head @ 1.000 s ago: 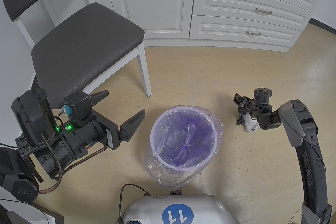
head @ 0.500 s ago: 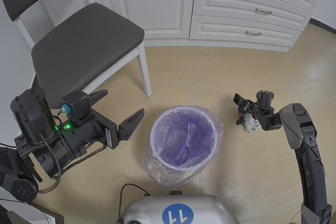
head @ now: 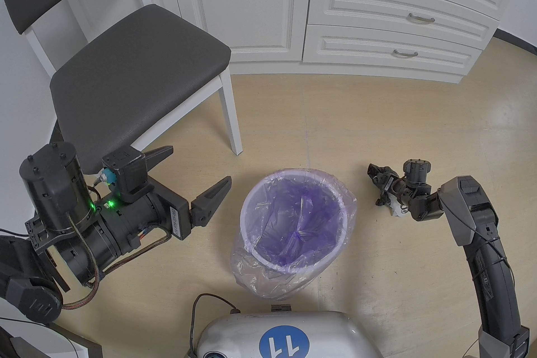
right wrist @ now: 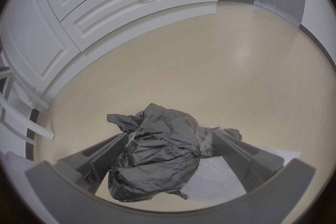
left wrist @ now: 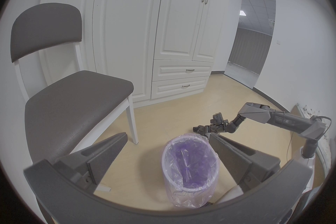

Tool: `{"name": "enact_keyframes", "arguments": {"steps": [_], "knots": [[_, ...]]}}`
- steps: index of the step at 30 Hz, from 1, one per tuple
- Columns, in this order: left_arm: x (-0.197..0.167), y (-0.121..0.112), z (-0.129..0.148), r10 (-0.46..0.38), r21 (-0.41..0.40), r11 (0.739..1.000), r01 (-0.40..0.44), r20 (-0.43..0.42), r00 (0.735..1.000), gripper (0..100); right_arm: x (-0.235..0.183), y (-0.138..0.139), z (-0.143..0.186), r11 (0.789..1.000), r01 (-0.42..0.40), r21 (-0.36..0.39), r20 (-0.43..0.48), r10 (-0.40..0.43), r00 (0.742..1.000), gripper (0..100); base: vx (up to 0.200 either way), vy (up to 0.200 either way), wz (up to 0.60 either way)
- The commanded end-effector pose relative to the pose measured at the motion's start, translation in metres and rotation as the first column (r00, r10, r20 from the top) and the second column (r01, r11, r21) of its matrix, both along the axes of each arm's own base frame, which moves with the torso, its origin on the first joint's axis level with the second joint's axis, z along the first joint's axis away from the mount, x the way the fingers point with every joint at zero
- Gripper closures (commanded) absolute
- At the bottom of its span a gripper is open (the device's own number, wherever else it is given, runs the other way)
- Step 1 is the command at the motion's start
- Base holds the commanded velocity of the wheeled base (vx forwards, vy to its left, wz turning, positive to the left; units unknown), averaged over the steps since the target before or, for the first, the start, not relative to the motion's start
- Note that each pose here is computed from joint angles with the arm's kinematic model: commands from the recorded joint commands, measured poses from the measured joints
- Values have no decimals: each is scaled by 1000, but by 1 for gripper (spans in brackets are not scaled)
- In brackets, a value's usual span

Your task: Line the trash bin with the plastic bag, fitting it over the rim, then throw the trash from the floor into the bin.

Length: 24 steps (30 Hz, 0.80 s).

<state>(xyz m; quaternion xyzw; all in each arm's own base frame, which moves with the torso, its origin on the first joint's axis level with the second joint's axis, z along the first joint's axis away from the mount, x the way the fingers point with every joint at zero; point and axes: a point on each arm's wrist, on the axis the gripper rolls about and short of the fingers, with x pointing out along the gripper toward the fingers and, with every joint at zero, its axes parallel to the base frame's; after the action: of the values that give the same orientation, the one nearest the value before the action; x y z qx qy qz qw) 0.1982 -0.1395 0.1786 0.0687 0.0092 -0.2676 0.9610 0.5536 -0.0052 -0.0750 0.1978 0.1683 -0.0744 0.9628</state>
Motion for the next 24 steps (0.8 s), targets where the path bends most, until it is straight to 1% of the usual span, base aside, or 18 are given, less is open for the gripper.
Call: {"name": "enact_keyframes", "arguments": {"steps": [1,9,11,13,14,16,18,19,20,23,24], "knots": [[0,0,0,1,0,1000,-1,-1,1000,0,-1,0,-6,1000,0,0,-12,0,1000,100,0,0,0],[0,0,0,3,0,1000,-3,-1,1000,0,-1,1,-8,1000,8,-4,-15,-8,1000,100,0,0,0],[-1,1,2,3,-5,1000,-3,7,1000,0,0,2,1,1000,10,0,0,-10,1000,100,0,0,0],[-1,1,3,3,-7,1000,-3,9,1000,0,-4,3,-1,1000,9,3,-17,-9,1000,100,0,0,0],[-2,2,4,1,-10,1000,-1,13,1000,0,-10,5,5,1000,6,6,-17,-6,1000,100,0,0,0],[-2,2,4,1,-11,1000,-1,14,1000,0,-15,5,6,1000,6,7,-16,-6,1000,100,0,0,0],[-5,2,6,-5,-15,1000,5,21,1000,0,-31,6,11,1000,-7,8,10,6,1000,100,0,0,0],[-5,2,6,-5,-15,1000,5,21,1000,0,-31,6,11,1000,-7,8,10,6,1000,100,0,0,0],[-7,2,9,-8,-20,1000,8,30,1000,0,-43,9,12,1000,-15,6,12,15,1000,100,0,0,0],[-12,2,14,-21,-34,999,22,49,999,0,-61,14,20,1000,-28,2,-7,28,1000,100,0,0,0],[-12,2,14,-21,-34,999,22,49,999,0,-61,14,20,1000,-28,2,-7,28,1000,100,0,0,0]]}}
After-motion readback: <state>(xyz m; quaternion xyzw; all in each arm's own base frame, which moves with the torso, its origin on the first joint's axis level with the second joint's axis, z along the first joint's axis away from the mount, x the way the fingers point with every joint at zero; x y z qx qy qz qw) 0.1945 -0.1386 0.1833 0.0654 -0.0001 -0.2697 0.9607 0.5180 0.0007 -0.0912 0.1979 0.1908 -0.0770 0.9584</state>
